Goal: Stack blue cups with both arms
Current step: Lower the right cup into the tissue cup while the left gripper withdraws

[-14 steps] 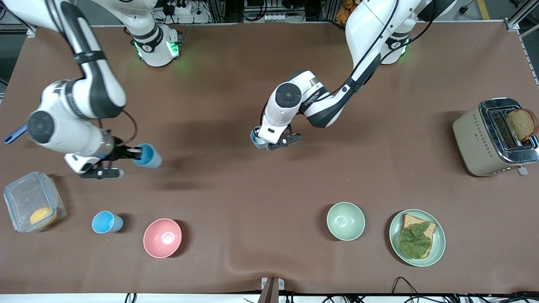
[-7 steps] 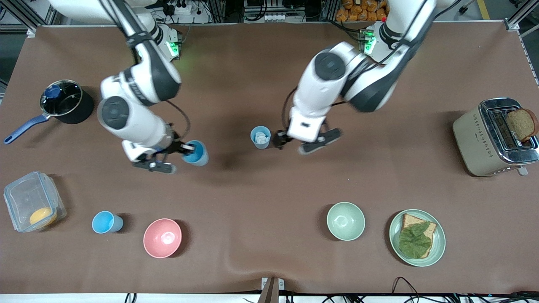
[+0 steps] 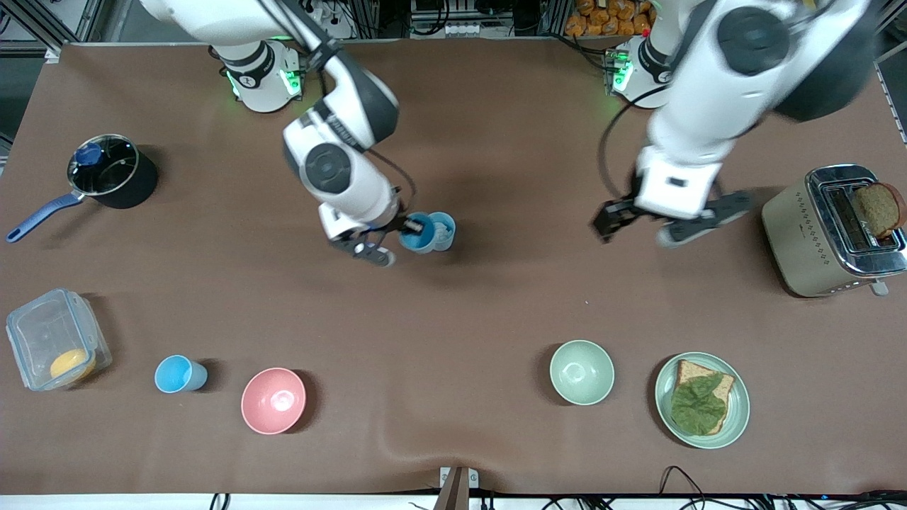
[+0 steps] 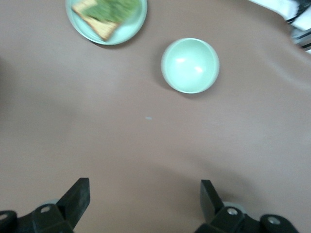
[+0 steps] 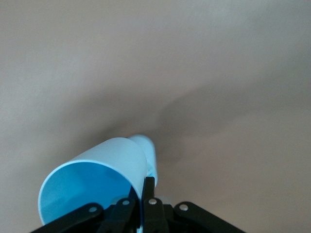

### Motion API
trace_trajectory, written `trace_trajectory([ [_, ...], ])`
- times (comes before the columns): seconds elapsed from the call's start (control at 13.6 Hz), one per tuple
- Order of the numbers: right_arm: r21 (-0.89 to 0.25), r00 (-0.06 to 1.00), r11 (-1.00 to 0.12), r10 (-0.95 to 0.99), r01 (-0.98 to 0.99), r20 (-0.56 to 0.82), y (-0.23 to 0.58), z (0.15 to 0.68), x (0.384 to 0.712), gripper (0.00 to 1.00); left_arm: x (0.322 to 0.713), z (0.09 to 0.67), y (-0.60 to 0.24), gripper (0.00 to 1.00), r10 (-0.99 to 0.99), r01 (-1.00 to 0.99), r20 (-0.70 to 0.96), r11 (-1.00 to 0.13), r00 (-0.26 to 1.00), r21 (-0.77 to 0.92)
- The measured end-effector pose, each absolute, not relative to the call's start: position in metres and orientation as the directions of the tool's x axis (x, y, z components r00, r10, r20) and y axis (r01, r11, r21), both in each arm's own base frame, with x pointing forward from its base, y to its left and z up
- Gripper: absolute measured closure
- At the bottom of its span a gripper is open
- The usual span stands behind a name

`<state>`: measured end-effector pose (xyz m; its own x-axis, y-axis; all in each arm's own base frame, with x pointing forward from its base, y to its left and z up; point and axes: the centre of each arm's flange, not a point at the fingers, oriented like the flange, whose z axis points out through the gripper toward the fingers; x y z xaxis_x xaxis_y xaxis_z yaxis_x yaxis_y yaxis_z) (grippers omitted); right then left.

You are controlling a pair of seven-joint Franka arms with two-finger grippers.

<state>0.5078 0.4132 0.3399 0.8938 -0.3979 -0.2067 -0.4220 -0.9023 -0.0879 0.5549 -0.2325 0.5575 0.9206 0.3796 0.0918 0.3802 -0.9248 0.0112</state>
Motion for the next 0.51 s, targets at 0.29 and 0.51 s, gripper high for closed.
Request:
trace_trajectory([
  [0.29, -0.087, 0.892, -0.9, -0.403, -0.427, -0.206, 0.437, 0.341, 0.49, 0.96, 0.553, 0.589, -0.145, 0.0, 0.257, 0.257, 0.015, -0.966, 0.966, -0.013],
  [0.51, -0.067, 0.886, -0.899, -0.409, -0.432, -0.217, 0.435, 0.328, 0.491, 0.96, 0.549, 0.61, -0.096, 0.0, 0.211, 0.211, -0.041, -0.978, 0.977, -0.004],
])
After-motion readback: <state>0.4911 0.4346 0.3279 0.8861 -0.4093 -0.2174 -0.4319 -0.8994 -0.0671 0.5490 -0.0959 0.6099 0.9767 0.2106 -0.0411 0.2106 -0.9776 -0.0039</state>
